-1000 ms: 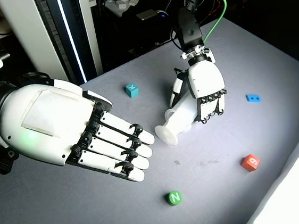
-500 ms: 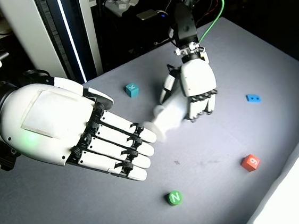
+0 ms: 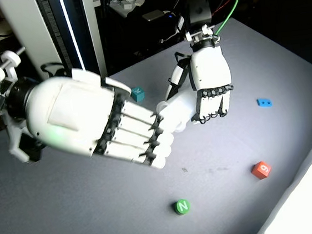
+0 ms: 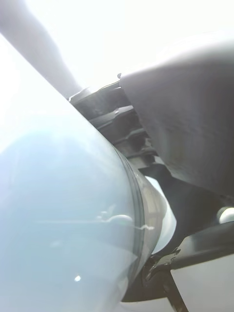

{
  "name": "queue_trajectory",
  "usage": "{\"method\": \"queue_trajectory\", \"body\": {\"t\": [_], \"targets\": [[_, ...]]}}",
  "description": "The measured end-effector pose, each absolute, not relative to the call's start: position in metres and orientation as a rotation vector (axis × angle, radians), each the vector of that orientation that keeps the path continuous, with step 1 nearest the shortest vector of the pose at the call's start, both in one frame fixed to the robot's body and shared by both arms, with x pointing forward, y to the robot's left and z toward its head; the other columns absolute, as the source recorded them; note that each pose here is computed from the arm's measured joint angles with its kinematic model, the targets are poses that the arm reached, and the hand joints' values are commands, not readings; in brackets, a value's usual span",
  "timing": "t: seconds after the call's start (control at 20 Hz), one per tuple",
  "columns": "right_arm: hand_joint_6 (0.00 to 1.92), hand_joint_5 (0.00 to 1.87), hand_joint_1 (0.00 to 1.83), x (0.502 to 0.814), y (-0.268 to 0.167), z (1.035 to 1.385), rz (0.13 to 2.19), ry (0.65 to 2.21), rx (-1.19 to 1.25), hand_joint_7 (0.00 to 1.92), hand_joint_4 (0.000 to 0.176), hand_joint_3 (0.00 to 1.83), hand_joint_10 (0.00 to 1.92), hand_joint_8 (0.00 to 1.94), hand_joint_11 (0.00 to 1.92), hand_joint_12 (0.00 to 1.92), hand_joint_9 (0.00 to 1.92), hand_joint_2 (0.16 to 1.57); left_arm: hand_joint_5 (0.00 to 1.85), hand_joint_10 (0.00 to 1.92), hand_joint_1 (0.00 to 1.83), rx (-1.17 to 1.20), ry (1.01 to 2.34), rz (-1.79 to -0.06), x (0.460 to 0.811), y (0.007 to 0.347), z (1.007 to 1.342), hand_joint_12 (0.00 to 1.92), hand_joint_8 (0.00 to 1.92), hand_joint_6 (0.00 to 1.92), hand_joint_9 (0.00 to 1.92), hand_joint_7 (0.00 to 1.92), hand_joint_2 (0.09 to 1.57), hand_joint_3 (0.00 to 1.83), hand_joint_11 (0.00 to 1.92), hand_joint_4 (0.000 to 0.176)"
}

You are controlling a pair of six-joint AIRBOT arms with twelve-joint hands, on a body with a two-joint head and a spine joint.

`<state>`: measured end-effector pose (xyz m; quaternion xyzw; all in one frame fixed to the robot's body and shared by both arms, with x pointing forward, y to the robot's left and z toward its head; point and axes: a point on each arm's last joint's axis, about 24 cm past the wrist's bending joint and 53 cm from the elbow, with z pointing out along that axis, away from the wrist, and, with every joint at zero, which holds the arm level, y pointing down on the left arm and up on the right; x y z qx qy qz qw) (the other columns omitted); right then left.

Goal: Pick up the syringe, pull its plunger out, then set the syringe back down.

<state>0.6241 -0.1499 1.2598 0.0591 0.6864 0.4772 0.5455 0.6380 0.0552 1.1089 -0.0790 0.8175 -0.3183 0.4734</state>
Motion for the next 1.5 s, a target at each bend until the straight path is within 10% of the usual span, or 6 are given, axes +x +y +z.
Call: {"method": "queue_trajectory", "body": {"t": [0.2, 0.35, 0.55, 1.2, 1.25, 1.5], "targets": [[0.00, 0.06, 0.22, 0.625, -0.147, 1.260, 1.150, 1.632, 0.165, 0.08, 0.000, 0.00, 0.00, 0.00, 0.00, 0.17, 0.07, 1.15, 0.80, 1.44, 1.30, -0.203, 1.985, -0.783, 0.642, 0.056, 1.123, 1.51, 1.48, 1.15, 0.66, 0.75, 1.23, 0.00, 0.30, 0.000], [0.00, 0.00, 0.43, 0.629, -0.147, 1.259, 1.178, 1.637, 0.229, 0.00, 0.000, 0.00, 0.00, 0.00, 0.00, 0.00, 0.00, 1.06, 0.84, 1.21, 1.20, -0.190, 1.958, -0.788, 0.646, 0.055, 1.138, 1.44, 1.54, 1.06, 0.68, 0.75, 1.22, 0.00, 0.37, 0.000], [0.00, 0.00, 0.97, 0.630, -0.133, 1.248, 1.188, 1.672, 0.225, 0.00, 0.000, 0.00, 0.00, 0.00, 0.00, 0.00, 0.00, 0.92, 0.83, 1.19, 1.19, -0.190, 1.956, -0.803, 0.644, 0.050, 1.144, 1.43, 1.50, 1.08, 0.68, 0.77, 1.22, 0.00, 0.35, 0.000], [0.02, 0.07, 0.87, 0.639, -0.100, 1.230, 1.249, 1.708, 0.249, 0.09, 0.000, 0.02, 0.00, 0.01, 0.00, 0.19, 0.09, 0.99, 0.84, 1.25, 1.21, -0.189, 1.936, -0.802, 0.647, 0.047, 1.158, 1.42, 1.55, 1.04, 0.67, 0.76, 1.22, 0.00, 0.39, 0.000], [0.02, 0.07, 0.84, 0.640, -0.099, 1.230, 1.252, 1.709, 0.251, 0.10, 0.000, 0.02, 0.01, 0.01, 0.00, 0.24, 0.11, 1.00, 0.78, 1.47, 1.31, -0.193, 1.938, -0.803, 0.647, 0.047, 1.158, 1.43, 1.57, 1.10, 0.65, 0.72, 1.24, 0.00, 0.38, 0.000], [0.10, 0.27, 0.91, 0.641, -0.101, 1.230, 1.251, 1.706, 0.256, 0.27, 0.000, 0.02, 0.06, 0.05, 0.00, 0.61, 0.26, 1.08, 0.84, 1.25, 1.20, -0.194, 1.938, -0.804, 0.647, 0.047, 1.158, 1.44, 1.55, 1.06, 0.68, 0.75, 1.22, 0.00, 0.39, 0.000]]}}
